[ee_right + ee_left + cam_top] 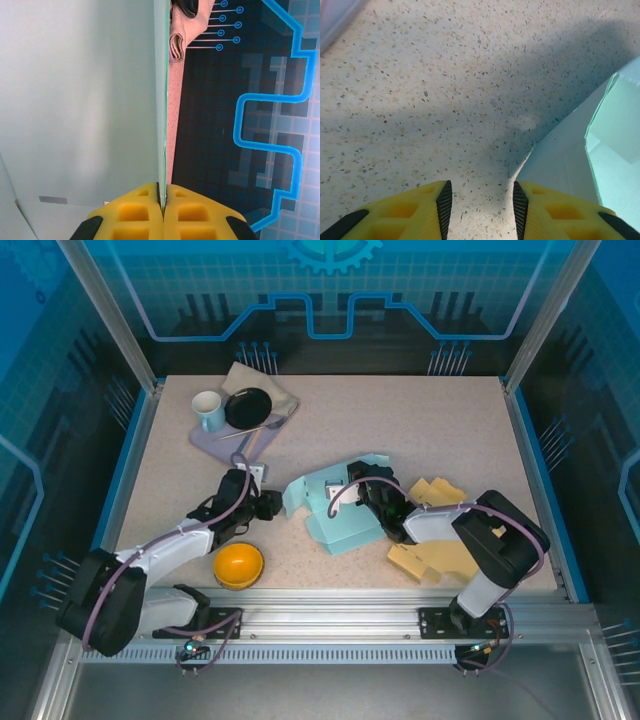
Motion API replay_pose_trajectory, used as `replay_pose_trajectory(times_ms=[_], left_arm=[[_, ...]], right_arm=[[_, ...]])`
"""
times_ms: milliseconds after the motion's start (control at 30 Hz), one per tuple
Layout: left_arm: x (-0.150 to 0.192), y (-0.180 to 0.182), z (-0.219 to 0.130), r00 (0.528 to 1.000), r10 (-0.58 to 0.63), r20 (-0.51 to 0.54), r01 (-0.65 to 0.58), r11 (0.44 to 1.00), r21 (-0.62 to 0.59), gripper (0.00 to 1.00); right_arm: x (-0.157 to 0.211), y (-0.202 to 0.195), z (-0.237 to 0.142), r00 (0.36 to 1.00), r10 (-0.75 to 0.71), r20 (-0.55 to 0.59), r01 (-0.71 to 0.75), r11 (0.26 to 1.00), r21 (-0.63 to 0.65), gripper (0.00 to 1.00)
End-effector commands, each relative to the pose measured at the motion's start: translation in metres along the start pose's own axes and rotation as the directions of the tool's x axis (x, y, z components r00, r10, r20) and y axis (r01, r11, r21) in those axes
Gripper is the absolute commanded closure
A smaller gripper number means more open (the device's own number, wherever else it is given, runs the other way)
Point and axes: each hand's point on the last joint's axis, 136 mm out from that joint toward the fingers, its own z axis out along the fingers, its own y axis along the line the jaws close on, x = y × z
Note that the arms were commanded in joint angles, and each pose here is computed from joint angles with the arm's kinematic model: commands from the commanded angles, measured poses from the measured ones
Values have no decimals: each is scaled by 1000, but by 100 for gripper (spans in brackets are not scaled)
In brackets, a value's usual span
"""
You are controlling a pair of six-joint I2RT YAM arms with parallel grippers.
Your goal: Fold the paper box
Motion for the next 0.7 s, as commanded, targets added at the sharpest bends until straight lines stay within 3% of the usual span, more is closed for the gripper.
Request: replay_pose_trajectory(times_ms=[0,167,667], left_arm=[[-16,-26,-1,998,59,38,-62,994,93,60],[-11,-50,3,991,132,24,-134,978,157,59],[-17,-75,22,985,173,6,-170,960,222,57]], right_arm=[[-4,8,-1,1000,-8,3,8,1000,-2,100],[-3,6,-2,1000,-7,0,7,1000,1,100],[-3,8,-2,1000,-3,2,3,1000,-15,100]])
